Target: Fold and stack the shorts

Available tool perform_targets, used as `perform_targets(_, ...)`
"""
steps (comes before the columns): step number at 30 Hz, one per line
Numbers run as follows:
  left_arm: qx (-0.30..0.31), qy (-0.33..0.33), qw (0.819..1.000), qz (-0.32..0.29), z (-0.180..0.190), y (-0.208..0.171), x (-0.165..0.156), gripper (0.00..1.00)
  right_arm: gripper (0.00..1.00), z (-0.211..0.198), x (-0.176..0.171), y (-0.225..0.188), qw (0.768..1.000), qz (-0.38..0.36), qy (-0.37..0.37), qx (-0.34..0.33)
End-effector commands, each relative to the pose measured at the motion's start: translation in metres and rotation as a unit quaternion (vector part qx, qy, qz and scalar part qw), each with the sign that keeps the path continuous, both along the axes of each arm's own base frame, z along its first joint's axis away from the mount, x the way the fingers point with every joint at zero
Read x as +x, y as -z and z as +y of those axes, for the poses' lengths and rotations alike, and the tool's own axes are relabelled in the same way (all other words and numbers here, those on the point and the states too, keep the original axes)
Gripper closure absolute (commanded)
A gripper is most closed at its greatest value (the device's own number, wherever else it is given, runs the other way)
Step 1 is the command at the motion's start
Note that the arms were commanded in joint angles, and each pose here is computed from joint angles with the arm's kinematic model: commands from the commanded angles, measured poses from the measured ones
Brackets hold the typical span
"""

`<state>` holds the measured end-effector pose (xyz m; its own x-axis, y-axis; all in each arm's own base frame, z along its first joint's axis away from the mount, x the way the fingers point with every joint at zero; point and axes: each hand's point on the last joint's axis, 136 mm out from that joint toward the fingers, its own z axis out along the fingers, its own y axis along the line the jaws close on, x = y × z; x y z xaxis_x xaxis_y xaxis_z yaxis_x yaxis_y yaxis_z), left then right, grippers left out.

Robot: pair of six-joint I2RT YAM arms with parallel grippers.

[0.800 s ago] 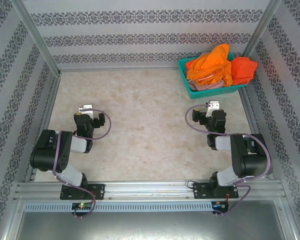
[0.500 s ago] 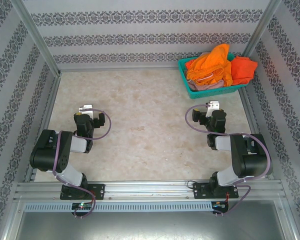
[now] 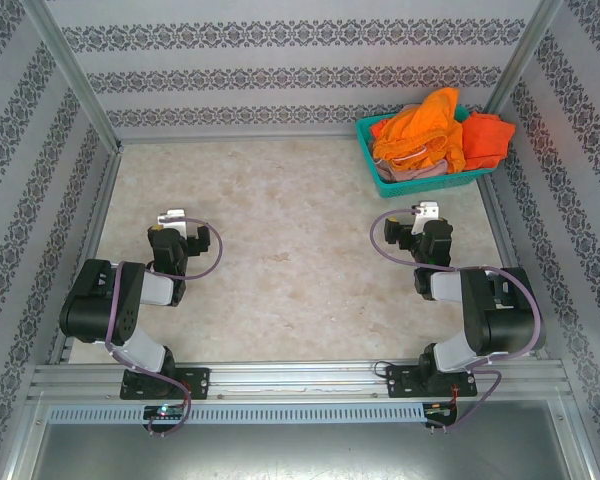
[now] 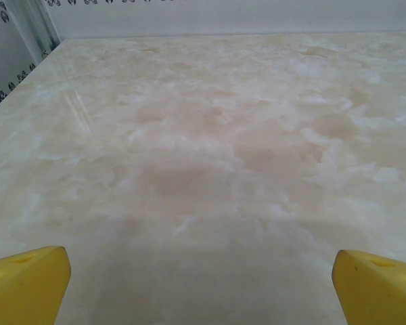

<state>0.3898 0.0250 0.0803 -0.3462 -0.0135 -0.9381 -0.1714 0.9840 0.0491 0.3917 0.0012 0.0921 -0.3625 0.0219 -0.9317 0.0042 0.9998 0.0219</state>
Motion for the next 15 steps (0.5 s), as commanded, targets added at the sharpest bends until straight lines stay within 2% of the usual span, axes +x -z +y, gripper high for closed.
perform_targets(1,-0.002,-0.008,1.000,-0.014,0.004,-0.010,0.006,0.00,0.02,0.003,0.006,-0.013,1.000,-0.021,-0.010,0.010)
perform_targets(7,-0.003,-0.013,1.000,-0.025,0.006,-0.021,-0.001,0.00,0.02,0.004,0.004,-0.032,1.000,-0.018,-0.006,-0.003)
perform_targets(11,0.000,-0.034,0.998,-0.046,0.012,-0.058,-0.015,0.00,0.03,0.017,-0.011,-0.072,0.999,-0.029,-0.025,-0.027)
perform_targets(15,-0.051,-0.029,0.996,-0.066,0.006,-0.111,-0.032,0.00,0.03,0.023,-0.020,-0.125,0.998,-0.029,-0.032,-0.041)
